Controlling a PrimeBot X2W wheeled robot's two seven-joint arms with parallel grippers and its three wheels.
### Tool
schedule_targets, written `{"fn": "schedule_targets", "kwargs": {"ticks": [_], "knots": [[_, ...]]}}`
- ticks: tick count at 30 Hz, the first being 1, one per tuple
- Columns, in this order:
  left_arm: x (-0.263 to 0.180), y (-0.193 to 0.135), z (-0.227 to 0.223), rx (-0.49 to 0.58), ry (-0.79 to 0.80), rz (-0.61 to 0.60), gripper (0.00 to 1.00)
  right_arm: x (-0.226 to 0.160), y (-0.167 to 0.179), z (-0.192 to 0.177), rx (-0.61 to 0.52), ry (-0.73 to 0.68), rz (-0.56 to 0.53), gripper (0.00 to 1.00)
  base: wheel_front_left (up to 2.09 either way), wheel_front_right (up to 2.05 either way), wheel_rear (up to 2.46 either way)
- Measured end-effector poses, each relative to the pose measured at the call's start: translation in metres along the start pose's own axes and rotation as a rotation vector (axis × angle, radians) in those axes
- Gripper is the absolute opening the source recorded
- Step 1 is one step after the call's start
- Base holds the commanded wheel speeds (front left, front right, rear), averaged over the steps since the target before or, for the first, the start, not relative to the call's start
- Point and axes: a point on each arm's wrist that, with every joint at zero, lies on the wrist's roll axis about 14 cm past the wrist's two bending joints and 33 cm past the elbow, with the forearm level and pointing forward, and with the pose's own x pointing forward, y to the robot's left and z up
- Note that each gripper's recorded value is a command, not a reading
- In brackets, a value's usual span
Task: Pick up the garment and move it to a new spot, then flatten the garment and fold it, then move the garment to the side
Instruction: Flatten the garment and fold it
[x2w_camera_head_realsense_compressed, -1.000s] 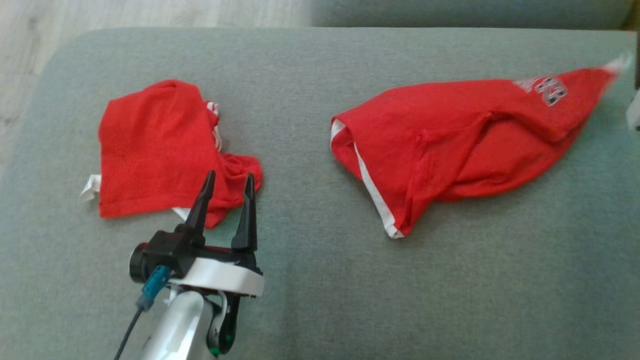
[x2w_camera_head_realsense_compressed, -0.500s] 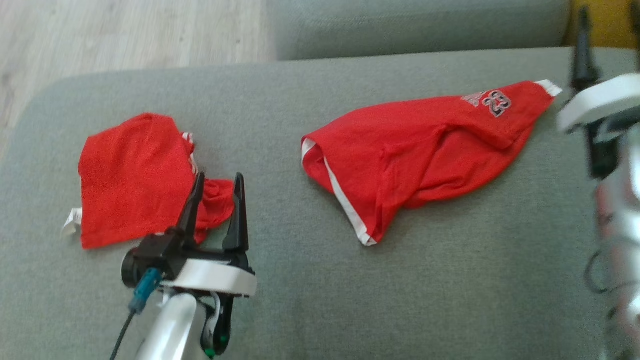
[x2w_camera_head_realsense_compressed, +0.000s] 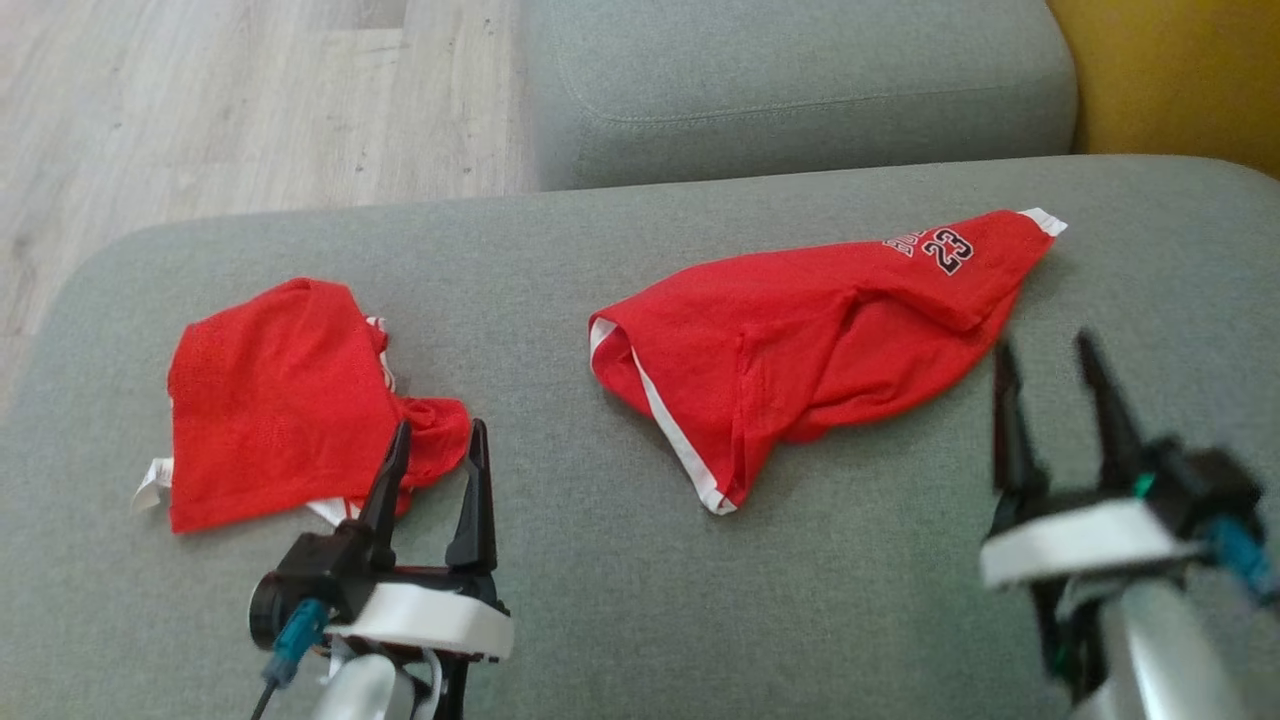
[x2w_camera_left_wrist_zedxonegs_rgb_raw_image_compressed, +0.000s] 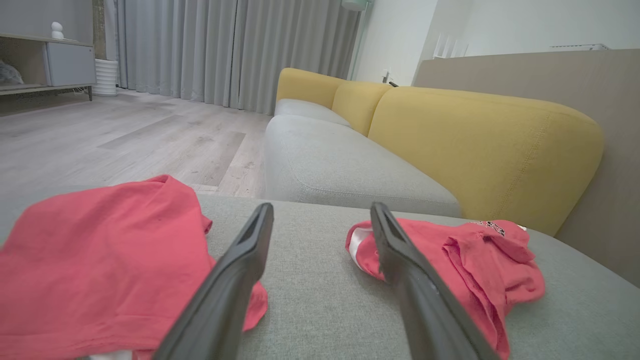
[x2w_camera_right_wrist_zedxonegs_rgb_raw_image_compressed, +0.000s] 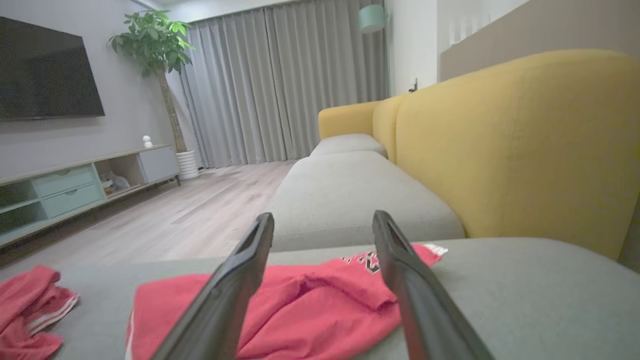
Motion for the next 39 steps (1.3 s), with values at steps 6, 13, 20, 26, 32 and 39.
{"fn": "schedule_targets", "kwargs": {"ticks": [6,13,20,26,32,39], "knots": [[-0.002,0.004,-0.004,0.000,0.011,0.012,1.00,-0.021,0.036,-0.028,0.010,0.082,0.098,1.00,0.00,0.00,0.00],[-0.004,0.012,-0.010,-0.003,0.028,0.034,1.00,-0.034,0.091,-0.082,0.045,0.306,0.260,1.00,0.00,0.00,0.00],[-0.005,0.022,-0.017,0.000,0.053,0.062,1.00,-0.039,0.113,-0.128,0.211,0.519,0.287,1.00,0.00,0.00,0.00],[-0.008,0.031,-0.020,-0.001,0.062,0.087,1.00,-0.040,0.134,-0.147,0.267,0.621,0.336,1.00,0.00,0.00,0.00],[-0.005,0.033,-0.018,0.003,0.058,0.092,1.00,-0.042,0.140,-0.162,0.281,0.687,0.349,1.00,0.00,0.00,0.00],[-0.002,0.038,-0.024,0.002,0.076,0.106,1.00,-0.028,0.148,-0.172,0.299,0.726,0.367,1.00,0.00,0.00,0.00]]}}
